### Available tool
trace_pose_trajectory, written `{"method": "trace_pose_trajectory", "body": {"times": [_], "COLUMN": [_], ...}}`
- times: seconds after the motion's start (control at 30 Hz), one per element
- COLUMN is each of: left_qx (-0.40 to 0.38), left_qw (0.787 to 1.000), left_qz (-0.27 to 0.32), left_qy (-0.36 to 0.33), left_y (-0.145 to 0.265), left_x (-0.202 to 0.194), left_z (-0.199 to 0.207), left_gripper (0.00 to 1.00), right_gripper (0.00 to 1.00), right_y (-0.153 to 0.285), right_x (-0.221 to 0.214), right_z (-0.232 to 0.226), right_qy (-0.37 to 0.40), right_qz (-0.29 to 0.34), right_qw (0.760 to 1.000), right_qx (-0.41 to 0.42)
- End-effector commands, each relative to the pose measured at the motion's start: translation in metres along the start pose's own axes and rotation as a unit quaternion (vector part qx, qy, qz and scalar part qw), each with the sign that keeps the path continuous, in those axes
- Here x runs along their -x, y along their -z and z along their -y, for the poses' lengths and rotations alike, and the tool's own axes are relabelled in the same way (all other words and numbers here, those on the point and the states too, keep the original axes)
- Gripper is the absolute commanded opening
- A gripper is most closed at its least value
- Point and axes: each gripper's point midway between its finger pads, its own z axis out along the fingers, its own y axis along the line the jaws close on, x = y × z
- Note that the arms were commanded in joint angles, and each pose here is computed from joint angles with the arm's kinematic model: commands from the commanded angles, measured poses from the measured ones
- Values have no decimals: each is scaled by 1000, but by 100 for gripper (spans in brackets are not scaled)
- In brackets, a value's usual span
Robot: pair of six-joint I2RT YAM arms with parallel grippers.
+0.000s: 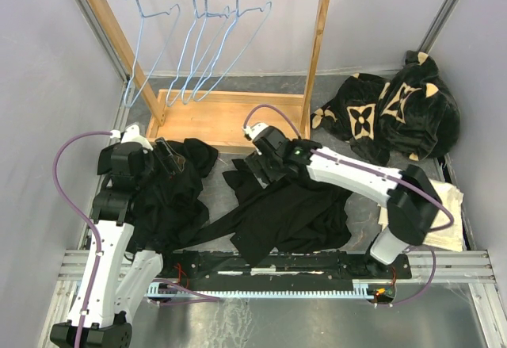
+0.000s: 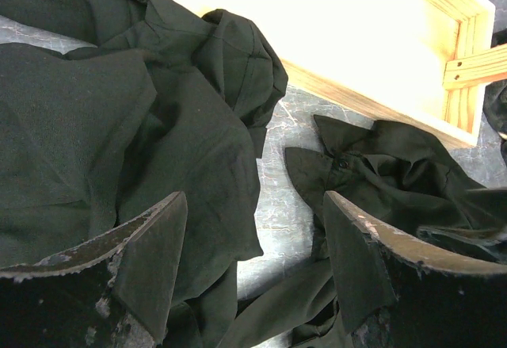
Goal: Place the shirt on the hanger
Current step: Adjust the shirt at the center of the board.
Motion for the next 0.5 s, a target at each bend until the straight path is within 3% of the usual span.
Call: {"method": "trace_pose_trajectory", "body": {"times": [0.0, 0.27, 0.4, 0.47], "left_qx": [-19, -21, -22, -21], "left_qw": [1000, 1000, 999, 999], "left_qz": [22, 22, 24, 23], "left_qy": [-6, -7, -7, -7], "left_y": [1, 1, 2, 1], "left_x": [10, 10, 11, 11], "left_z": [8, 8, 9, 8], "left_gripper": [76, 76, 76, 76], "right_gripper": [84, 81, 71, 55], "right_y": [-14, -66, -66, -59], "right_x": [44, 24, 20, 17], "right_z": [-16, 4, 18, 21], "right_qy": [49, 118, 102, 87], "right_qz": [42, -25, -19, -6], "right_qw": [997, 992, 991, 992], "right_qx": [32, -41, -83, -88]}}
